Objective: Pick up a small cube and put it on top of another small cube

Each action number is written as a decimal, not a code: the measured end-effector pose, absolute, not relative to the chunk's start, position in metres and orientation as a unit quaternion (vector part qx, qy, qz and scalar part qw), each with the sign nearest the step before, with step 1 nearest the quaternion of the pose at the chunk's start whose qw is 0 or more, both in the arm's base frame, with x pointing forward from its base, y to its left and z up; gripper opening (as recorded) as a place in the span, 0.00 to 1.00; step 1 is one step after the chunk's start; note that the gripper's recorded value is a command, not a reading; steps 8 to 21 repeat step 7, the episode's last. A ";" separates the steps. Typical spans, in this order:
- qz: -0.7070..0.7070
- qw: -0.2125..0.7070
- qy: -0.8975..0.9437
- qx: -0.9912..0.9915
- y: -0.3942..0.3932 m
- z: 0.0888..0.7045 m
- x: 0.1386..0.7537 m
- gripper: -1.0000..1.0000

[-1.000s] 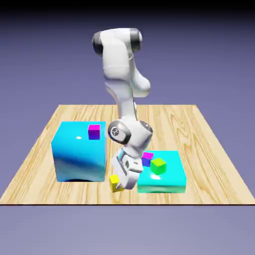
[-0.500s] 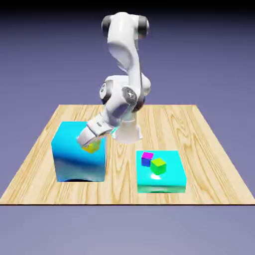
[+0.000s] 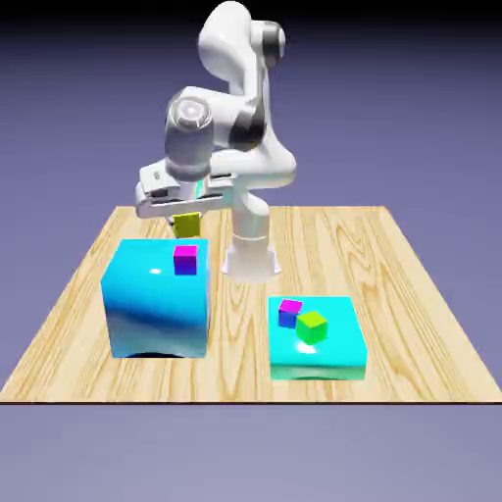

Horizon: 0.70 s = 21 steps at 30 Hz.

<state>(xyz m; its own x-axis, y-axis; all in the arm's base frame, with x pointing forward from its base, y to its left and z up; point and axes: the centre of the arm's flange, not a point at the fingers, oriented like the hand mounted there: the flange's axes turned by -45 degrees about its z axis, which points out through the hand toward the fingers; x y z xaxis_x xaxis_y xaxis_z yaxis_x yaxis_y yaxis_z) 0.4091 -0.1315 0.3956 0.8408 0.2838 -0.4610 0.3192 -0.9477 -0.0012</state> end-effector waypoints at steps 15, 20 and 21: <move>-0.234 0.039 0.157 0.959 -0.127 0.440 0.424 1.00; -0.234 0.039 0.157 0.959 -0.127 0.440 0.424 1.00; -0.234 0.039 0.157 0.959 -0.127 0.440 0.424 1.00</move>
